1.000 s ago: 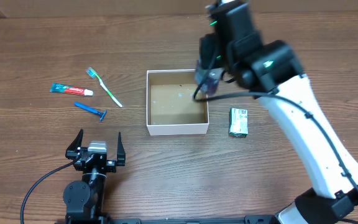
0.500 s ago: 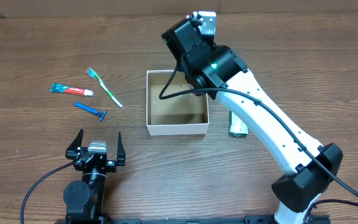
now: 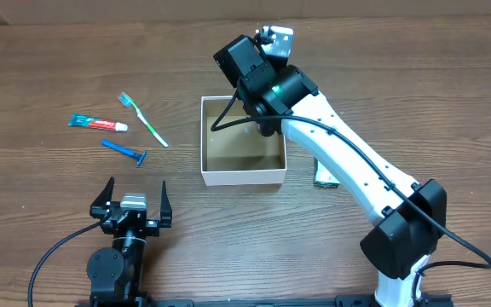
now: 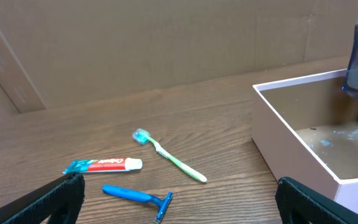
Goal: Pack container
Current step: 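Carry the soap bottle left and lower it into the box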
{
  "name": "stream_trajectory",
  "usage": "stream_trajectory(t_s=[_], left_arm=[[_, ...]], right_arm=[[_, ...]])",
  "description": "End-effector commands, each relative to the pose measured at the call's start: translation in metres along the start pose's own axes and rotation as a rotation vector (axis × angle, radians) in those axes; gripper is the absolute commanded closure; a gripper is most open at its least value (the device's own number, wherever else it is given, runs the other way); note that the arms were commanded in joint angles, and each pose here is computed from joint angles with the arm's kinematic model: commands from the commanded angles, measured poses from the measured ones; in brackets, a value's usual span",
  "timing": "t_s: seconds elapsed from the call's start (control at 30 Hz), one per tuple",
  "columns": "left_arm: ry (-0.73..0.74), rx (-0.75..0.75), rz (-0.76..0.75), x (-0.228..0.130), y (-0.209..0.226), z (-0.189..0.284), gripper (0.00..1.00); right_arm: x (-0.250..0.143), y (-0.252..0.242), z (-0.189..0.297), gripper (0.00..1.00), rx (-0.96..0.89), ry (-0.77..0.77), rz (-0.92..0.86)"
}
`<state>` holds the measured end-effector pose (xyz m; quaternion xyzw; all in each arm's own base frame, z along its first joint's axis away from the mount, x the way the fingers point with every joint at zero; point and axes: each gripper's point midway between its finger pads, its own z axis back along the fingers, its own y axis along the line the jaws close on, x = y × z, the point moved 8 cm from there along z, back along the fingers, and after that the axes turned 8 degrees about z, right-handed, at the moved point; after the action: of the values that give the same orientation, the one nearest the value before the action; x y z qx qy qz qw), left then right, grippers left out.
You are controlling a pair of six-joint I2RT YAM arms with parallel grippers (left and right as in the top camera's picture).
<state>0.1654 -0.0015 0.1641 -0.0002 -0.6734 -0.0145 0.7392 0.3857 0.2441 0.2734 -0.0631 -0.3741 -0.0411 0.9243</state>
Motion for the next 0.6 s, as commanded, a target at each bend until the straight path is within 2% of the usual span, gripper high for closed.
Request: stream_trajectory(t_s=[0.0,0.57], left_arm=[[-0.003,0.015,-0.015,-0.001,0.002,0.000,0.00],[-0.003,0.014,-0.014,-0.001,0.002,0.000,0.00]], right_arm=[[0.008,-0.002,0.000,0.76,-0.039,-0.050,-0.037],[-0.013,0.010,-0.046,0.76,-0.095,-0.012,-0.010]])
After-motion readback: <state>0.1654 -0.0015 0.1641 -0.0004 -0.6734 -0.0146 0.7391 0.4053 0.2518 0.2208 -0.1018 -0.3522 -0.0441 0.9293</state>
